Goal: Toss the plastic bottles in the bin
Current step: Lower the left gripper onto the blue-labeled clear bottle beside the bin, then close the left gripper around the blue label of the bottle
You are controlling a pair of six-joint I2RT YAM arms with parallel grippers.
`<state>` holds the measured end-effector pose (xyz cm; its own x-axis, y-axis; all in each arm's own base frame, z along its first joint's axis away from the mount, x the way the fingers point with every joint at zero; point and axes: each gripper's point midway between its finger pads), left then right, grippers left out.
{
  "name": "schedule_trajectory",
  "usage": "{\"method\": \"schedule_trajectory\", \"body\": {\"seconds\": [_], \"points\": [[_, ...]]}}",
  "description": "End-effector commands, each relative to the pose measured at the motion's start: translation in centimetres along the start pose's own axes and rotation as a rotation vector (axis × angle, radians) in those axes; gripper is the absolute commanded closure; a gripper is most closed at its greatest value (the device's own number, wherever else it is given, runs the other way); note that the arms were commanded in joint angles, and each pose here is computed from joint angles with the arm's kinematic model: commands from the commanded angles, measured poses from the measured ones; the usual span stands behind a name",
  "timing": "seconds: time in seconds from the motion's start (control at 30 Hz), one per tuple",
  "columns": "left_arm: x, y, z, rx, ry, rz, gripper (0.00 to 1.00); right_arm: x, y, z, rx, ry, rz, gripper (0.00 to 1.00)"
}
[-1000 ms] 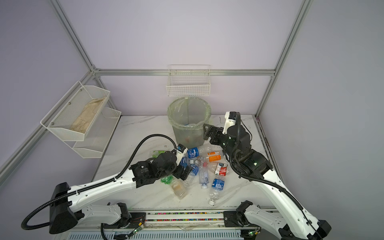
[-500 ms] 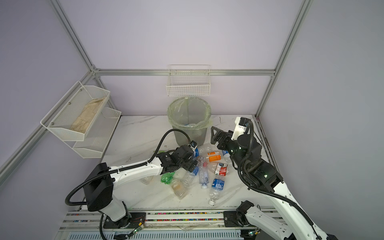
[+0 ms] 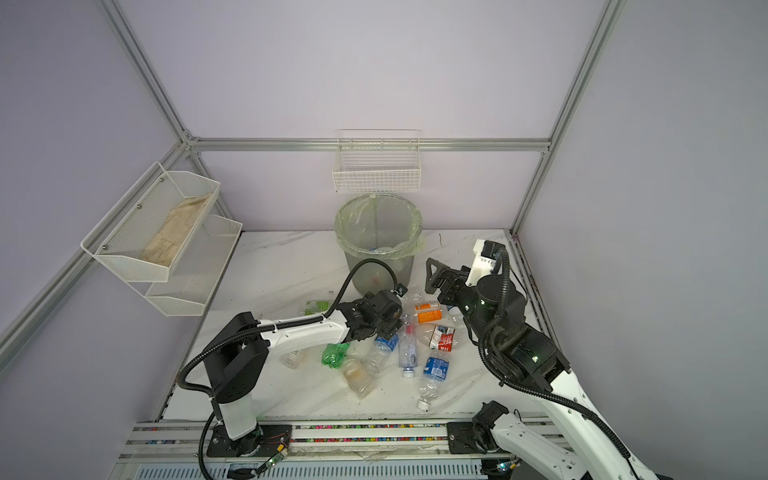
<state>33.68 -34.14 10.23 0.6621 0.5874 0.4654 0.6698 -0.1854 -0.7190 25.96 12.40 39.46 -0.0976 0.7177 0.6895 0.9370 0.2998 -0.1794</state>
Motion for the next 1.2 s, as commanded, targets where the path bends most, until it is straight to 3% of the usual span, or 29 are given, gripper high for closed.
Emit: {"method": "schedule_trajectory", "body": {"seconds": [0.0, 0.3, 0.93, 1.17], "points": [[1.6, -0.8, -4.5, -0.101, -0.011, -0.041, 0.08, -0.7, -0.2, -0.1, -0.012, -0.012, 0.023, 0.03], [1.0, 1.5, -4.2, -0.063, 0.014, -0.018, 0.15, -0.9, -0.7, -0.5, -0.027, -0.014, 0.030, 0.03], [-0.1, 5.0, -3.4, 0.029, 0.091, 0.005, 0.15, -1.4, -0.8, -0.5, -0.035, -0.024, 0.047, 0.03], [-0.5, 5.7, -3.6, 0.051, 0.106, 0.023, 0.09, -1.2, -0.9, -0.7, -0.038, -0.028, 0.044, 0.03]]}}
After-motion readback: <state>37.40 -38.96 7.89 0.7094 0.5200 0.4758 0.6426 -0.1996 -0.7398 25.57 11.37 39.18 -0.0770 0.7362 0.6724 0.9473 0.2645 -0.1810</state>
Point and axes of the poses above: each gripper's point midway between its finger pads, its own y axis out along the fingers, its own x axis along the line the jaws close on, z = x × y, and after that the axes turned 13 degrees about y, right-handed
